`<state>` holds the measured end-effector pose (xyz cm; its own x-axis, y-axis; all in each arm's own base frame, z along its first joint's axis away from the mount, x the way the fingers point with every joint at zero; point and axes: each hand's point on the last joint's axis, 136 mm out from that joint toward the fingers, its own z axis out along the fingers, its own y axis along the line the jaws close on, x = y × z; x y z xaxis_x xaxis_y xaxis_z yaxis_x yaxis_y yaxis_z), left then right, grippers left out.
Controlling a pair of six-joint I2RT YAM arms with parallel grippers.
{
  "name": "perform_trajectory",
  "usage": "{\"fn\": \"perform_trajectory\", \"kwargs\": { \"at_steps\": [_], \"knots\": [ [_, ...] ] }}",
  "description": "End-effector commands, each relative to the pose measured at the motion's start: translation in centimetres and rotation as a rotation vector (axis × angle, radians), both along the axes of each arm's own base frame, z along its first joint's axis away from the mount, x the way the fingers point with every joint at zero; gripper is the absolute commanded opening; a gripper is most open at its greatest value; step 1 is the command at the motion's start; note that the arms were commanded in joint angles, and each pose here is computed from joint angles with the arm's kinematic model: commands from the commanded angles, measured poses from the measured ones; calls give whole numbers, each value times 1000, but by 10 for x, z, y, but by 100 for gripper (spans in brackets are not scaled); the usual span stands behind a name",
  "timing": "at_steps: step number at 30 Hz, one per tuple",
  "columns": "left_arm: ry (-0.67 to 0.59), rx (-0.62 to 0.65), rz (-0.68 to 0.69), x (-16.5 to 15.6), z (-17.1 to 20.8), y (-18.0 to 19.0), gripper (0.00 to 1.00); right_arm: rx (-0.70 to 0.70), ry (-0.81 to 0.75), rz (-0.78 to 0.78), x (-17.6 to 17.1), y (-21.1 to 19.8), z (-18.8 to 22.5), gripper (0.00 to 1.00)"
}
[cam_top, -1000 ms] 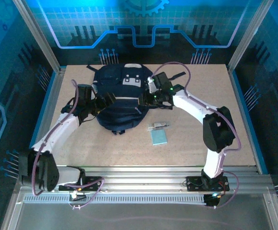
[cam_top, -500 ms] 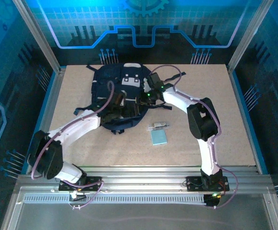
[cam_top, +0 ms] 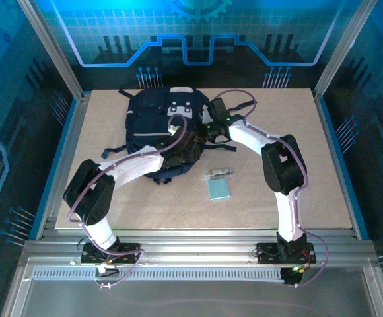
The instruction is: Pack books, pencil case, and school supplies into a backpack
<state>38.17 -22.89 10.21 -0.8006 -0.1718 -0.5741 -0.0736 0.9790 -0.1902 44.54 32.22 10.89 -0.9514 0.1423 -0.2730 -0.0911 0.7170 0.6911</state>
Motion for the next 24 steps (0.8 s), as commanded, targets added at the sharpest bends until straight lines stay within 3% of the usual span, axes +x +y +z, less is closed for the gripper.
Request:
{"fn": "perform_trajectory", "kwargs": {
  "at_steps": [1,6,9,15,19,24],
  "knots": [
    [-47,40,75,19,-1,4,66,117,-58,4,-3,15,44,0],
    [-29,62,88,26,-19,2,61,137,-84,22,-9,24,59,0],
    [-17,74,84,29,-24,0,40,141,-89,30,-11,27,61,0],
    [-14,51,59,22,-12,-1,13,107,-86,5,-6,16,47,0],
    [5,19,18,13,-1,2,1,89,-85,-7,-1,7,39,0],
    [65,-76,-78,2,3,2,0,69,-93,-12,0,0,36,0]
  ]
}}
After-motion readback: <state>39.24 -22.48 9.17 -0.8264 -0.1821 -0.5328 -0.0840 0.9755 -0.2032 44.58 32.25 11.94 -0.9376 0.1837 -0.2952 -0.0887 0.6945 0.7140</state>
